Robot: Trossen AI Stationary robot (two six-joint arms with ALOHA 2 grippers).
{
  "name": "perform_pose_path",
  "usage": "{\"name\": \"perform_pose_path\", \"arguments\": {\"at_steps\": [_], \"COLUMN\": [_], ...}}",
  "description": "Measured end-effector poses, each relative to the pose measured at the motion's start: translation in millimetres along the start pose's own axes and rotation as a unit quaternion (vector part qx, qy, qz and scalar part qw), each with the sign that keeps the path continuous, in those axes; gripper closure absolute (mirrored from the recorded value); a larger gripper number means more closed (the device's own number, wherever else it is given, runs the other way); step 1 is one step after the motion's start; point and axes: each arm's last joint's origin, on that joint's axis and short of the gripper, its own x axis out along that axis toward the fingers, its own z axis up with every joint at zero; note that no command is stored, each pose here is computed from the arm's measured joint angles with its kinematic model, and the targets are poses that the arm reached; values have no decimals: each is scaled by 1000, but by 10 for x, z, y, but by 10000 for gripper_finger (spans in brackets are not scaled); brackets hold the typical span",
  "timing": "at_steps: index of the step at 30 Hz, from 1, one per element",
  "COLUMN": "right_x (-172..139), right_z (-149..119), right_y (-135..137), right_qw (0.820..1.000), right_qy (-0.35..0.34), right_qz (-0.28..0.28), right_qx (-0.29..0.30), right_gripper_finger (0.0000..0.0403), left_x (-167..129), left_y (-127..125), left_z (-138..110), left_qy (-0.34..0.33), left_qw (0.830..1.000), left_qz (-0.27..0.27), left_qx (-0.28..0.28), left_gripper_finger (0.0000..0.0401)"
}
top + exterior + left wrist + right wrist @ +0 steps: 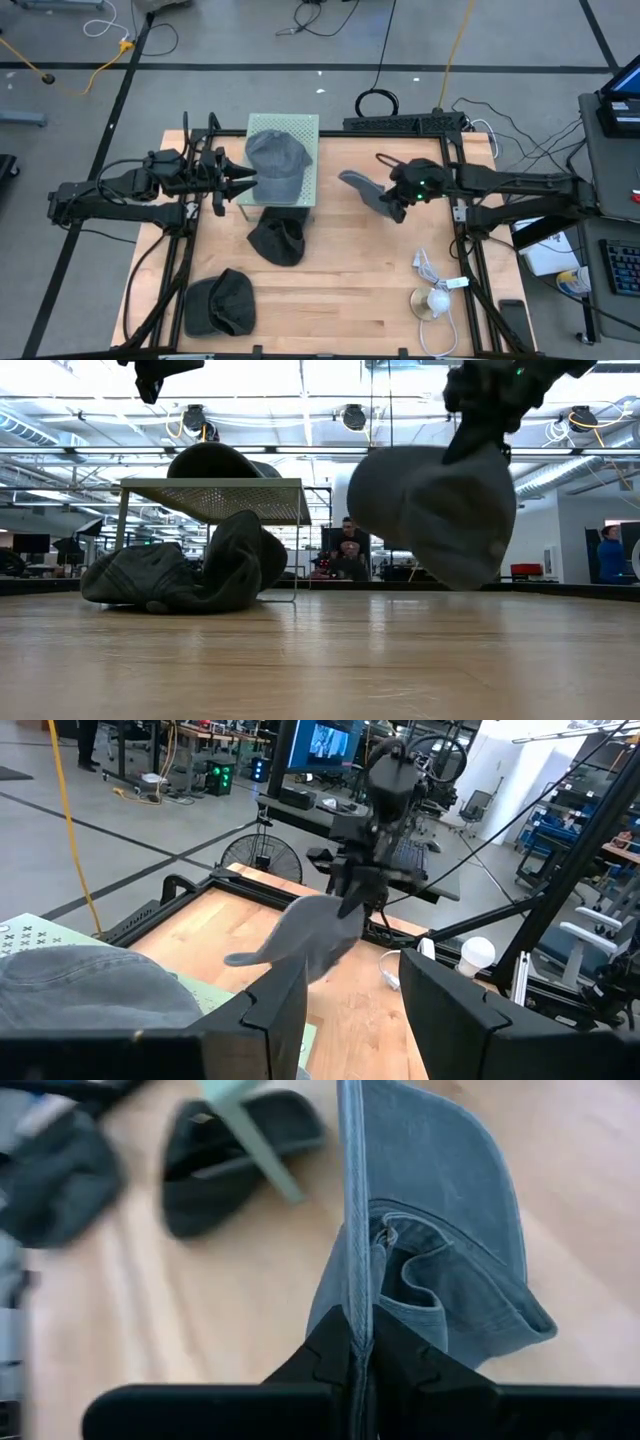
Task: Pick & Place hat
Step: Stack the gray cap on the gray cap on the shelf
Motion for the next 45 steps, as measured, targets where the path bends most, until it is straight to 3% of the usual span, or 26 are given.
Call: {"name": "perform_pose_path", "arguments": {"at_steps": [5,11,19,27,36,45], "right_x": [-167,-306,-404,-460,-459,-370], "right_z": [-11,32,152,247,355,365], "right_y": [42,130,261,327,403,412], "right_qw": [996,979,944,922,894,893], "right_qy": [2,3,-11,-34,-44,-24], "right_qz": [72,185,325,380,440,444], "right_qx": [51,88,61,68,70,72], "right_gripper_finger": [391,391,389,388,388,388], "left_x": [0,0,0,91,439,753], "left_y": [0,0,0,-67,-143,-259], "left_z": [0,0,0,14,-26,-9], "left_qy": [0,0,0,7,-4,-6], "left_qw": [1000,1000,1000,996,994,991], "left_qz": [0,0,0,-84,-111,-132], "left_qx": [0,2,-3,-24,-6,5], "left_gripper_finger": [238,238,238,238,238,238]}}
